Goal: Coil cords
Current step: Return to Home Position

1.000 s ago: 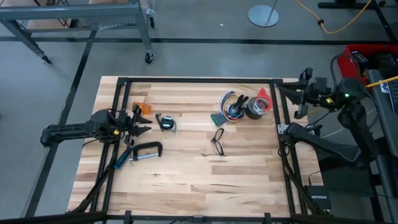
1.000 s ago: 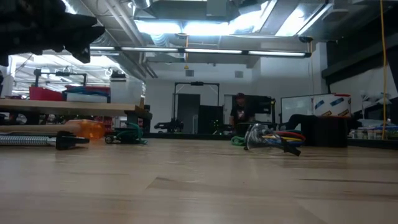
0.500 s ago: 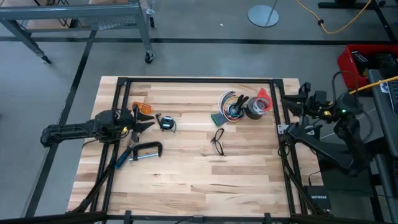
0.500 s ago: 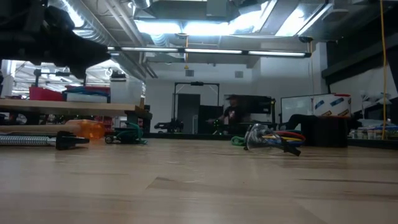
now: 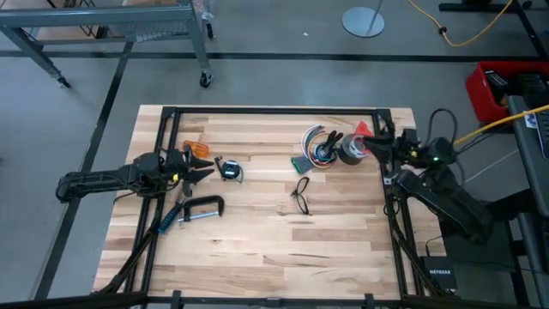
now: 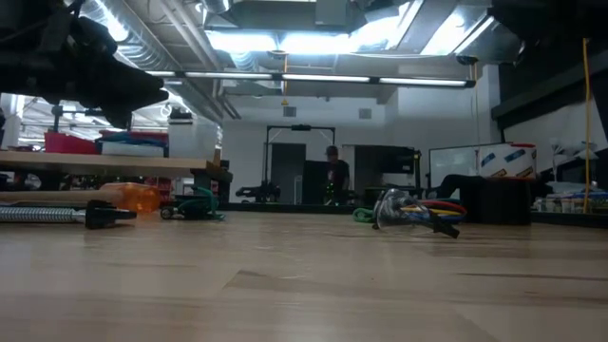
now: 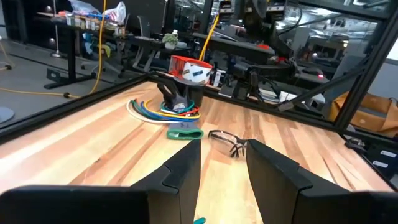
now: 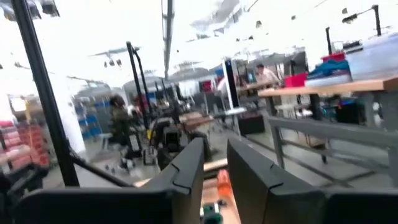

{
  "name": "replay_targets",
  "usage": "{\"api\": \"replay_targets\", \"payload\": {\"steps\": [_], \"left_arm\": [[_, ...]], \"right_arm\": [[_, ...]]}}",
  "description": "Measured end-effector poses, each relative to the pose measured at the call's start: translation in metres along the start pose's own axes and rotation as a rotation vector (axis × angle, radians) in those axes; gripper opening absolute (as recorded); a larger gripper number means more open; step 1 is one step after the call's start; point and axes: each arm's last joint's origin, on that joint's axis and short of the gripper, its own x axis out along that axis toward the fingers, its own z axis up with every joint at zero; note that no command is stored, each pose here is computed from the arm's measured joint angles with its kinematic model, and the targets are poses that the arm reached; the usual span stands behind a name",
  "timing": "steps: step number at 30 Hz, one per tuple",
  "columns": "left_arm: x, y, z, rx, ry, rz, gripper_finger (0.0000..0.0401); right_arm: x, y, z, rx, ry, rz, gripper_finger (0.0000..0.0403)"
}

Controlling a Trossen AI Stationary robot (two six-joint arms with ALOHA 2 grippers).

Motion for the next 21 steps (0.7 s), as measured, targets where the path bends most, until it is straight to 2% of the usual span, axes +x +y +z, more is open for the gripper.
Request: {"api": "replay_targets", "payload": {"steps": [9,16,21], "left_arm": [[0.000,0.000,0.000,-0.046,0.000,0.000,0.0120],[0.000,0.000,0.000,-0.054,0.001,0.000,0.0120],[0.000,0.000,0.000,-0.058,0.001,0.000,0.0120]], "right_arm": [[0.004,-0.025,-0.054,0.049,-0.080,-0.045,0.0076],[0.003,-0.033,-0.075,0.063,-0.030,-0.074,0.0076],[0.003,-0.035,-0.081,0.051,0.017,-0.095,0.0076]]}}
